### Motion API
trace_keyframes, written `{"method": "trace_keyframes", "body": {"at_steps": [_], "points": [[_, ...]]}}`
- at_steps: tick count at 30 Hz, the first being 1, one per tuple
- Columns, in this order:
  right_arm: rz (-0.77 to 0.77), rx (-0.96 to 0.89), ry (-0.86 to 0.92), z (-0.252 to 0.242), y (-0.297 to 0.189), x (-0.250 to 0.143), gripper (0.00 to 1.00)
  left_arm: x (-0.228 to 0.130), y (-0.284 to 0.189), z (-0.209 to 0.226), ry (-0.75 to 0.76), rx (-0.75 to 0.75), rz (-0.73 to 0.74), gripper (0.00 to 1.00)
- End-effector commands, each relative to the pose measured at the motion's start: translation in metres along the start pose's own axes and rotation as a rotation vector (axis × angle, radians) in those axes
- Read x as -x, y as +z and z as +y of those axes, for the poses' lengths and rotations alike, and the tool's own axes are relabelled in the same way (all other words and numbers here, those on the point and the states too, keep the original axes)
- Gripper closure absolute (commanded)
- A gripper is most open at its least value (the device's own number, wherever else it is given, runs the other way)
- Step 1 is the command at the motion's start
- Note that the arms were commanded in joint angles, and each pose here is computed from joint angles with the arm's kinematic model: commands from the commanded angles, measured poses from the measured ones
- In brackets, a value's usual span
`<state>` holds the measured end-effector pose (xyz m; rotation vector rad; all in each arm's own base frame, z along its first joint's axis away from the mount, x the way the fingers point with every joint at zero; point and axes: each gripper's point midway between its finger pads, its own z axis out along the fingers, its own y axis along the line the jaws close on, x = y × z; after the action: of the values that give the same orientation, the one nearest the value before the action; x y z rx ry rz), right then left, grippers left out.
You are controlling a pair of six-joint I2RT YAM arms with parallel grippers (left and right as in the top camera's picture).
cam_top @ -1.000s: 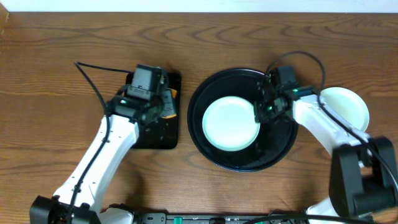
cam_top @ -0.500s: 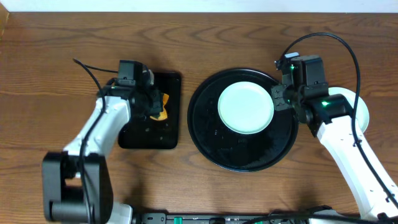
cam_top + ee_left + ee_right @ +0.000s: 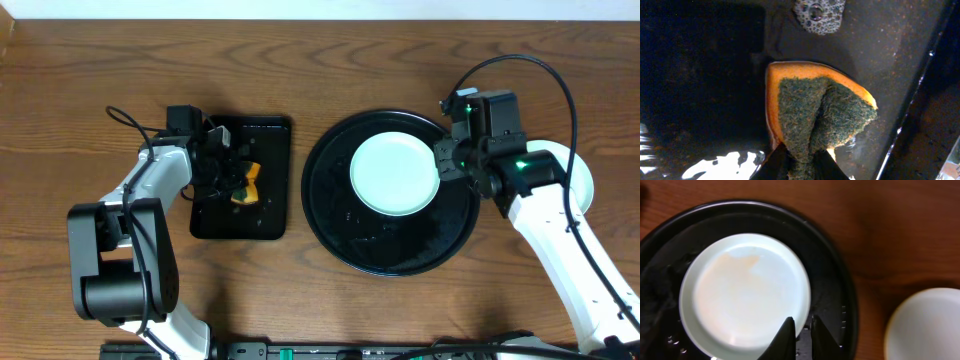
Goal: Clean dirty plates on tray and stack at the side
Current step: 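Lower the sponge into the black rectangular tray and release it with left gripper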
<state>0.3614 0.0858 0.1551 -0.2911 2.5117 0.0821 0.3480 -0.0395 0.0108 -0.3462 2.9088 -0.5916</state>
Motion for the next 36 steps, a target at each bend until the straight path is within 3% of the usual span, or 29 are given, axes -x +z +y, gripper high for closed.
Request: {"method": "trace_keyframes", "body": {"at_steps": [1,3,5,6,8,14,16,17,20,22,23,25,30,31,33,36], "points": [[0.020,0.069,0.023,0.013,0.004,-0.002,0.91,-0.005,0.005,0.000,-0.010,-0.009,0.022,0.66],[0.029,0.068,0.023,0.013,0.005,-0.004,0.90,-0.005,0.005,0.000,-0.015,-0.009,0.022,0.52],[0.036,0.068,0.024,0.013,0.005,-0.005,0.90,-0.006,0.005,-0.001,-0.023,-0.017,0.024,0.49],[0.039,0.068,0.024,0.013,0.005,-0.006,0.90,-0.006,0.005,-0.001,-0.026,-0.018,0.026,0.54],[0.046,0.067,0.034,0.013,0.005,-0.008,0.90,-0.007,0.005,-0.004,-0.020,-0.020,0.031,0.92],[0.063,0.067,0.042,0.013,0.004,-0.012,0.90,-0.016,0.012,-0.028,0.154,-0.071,0.055,0.92],[0.064,0.067,0.042,0.013,0.004,-0.012,0.90,-0.012,0.014,-0.019,0.148,0.011,0.038,0.55],[0.065,0.067,0.042,0.013,0.004,-0.012,0.90,-0.011,0.014,-0.012,0.132,0.057,0.029,0.49],[0.065,0.066,0.042,0.013,0.004,-0.012,0.91,-0.005,0.012,0.009,0.083,0.191,-0.002,0.48],[0.066,0.066,0.042,0.013,0.004,-0.013,0.91,-0.002,0.009,0.022,0.048,0.263,-0.022,0.56],[0.065,0.066,0.042,0.013,0.004,-0.012,0.91,-0.001,0.007,0.028,0.023,0.298,-0.034,0.71],[0.065,0.066,0.042,0.013,0.004,-0.012,0.91,0.000,0.005,0.033,-0.017,0.326,-0.046,0.93],[0.066,0.062,0.046,0.012,0.005,-0.013,0.91,0.002,0.005,0.013,-0.003,0.227,-0.044,0.93],[0.065,0.062,0.046,0.012,0.004,-0.012,0.91,0.003,0.004,0.008,0.005,0.201,-0.046,0.89],[0.065,0.062,0.046,0.012,0.005,-0.012,0.91,0.006,0.002,0.003,0.011,0.176,-0.060,0.59],[0.065,0.062,0.046,0.012,0.004,-0.012,0.92,0.011,0.001,0.000,0.017,0.167,-0.081,0.40]]}}
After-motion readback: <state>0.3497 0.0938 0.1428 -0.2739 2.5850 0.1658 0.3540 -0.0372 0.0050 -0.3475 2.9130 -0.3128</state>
